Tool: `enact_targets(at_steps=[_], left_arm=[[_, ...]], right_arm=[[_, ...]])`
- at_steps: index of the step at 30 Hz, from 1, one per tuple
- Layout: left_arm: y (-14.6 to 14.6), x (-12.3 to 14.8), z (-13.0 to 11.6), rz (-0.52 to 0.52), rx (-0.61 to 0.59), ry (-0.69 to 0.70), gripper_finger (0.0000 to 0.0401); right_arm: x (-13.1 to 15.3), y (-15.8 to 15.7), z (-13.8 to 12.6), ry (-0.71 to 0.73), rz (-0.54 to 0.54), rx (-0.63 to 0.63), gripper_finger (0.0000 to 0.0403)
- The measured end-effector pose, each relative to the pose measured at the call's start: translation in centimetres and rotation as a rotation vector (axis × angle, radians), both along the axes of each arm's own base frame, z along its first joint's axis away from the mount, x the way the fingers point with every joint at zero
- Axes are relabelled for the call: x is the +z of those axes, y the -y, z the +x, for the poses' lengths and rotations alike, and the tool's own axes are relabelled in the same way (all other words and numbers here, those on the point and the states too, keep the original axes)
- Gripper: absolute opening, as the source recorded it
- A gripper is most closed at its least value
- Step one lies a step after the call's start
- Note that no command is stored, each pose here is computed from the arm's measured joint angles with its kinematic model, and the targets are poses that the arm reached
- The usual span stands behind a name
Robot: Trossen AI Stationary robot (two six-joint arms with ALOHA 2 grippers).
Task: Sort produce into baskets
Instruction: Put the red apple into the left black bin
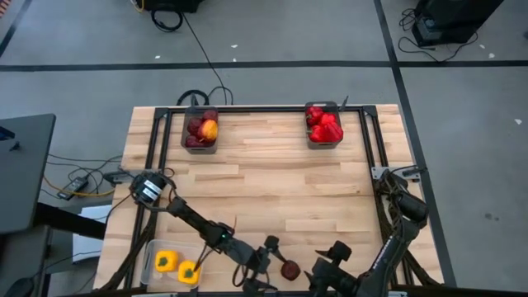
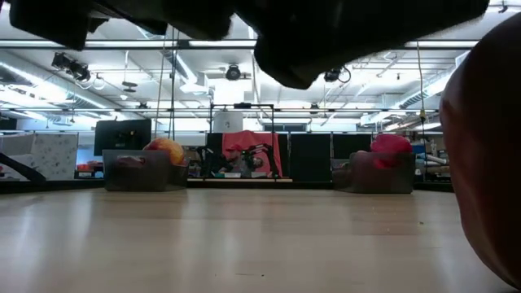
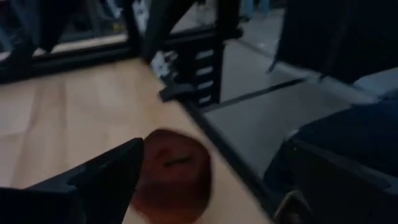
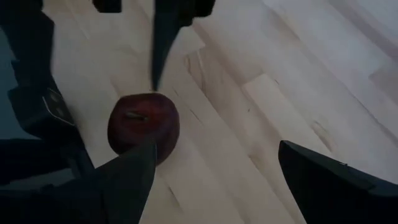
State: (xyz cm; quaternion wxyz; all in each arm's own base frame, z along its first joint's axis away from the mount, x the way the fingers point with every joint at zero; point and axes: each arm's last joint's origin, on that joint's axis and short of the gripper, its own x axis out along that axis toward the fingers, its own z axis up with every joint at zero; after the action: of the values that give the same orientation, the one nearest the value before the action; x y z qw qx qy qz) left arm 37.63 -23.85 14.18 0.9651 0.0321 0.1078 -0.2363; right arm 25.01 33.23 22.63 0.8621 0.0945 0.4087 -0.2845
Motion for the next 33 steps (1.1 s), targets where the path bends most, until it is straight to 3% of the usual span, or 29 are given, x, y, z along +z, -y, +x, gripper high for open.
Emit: enact_targets(at_steps=[8, 15, 33], left_arm=[[-0.9, -0.5, 1.4, 0.071, 0.122, -0.054, 0.0400], [-1.5, -0.7, 1.7, 0.000, 0.091, -0.116, 0.0400], [-0.5, -3.4, 4.2, -0.004, 0.128, -0.125, 0.0385]], right_arm=[[0.0, 0.0, 0.1, 0.005, 0.000, -0.001, 0.0346], [0.0, 0.1, 0.1, 0.005, -0.004, -0.002, 0.0346], [0.0, 0.4, 0.6, 0.002, -0.008, -0.010, 0.0346]])
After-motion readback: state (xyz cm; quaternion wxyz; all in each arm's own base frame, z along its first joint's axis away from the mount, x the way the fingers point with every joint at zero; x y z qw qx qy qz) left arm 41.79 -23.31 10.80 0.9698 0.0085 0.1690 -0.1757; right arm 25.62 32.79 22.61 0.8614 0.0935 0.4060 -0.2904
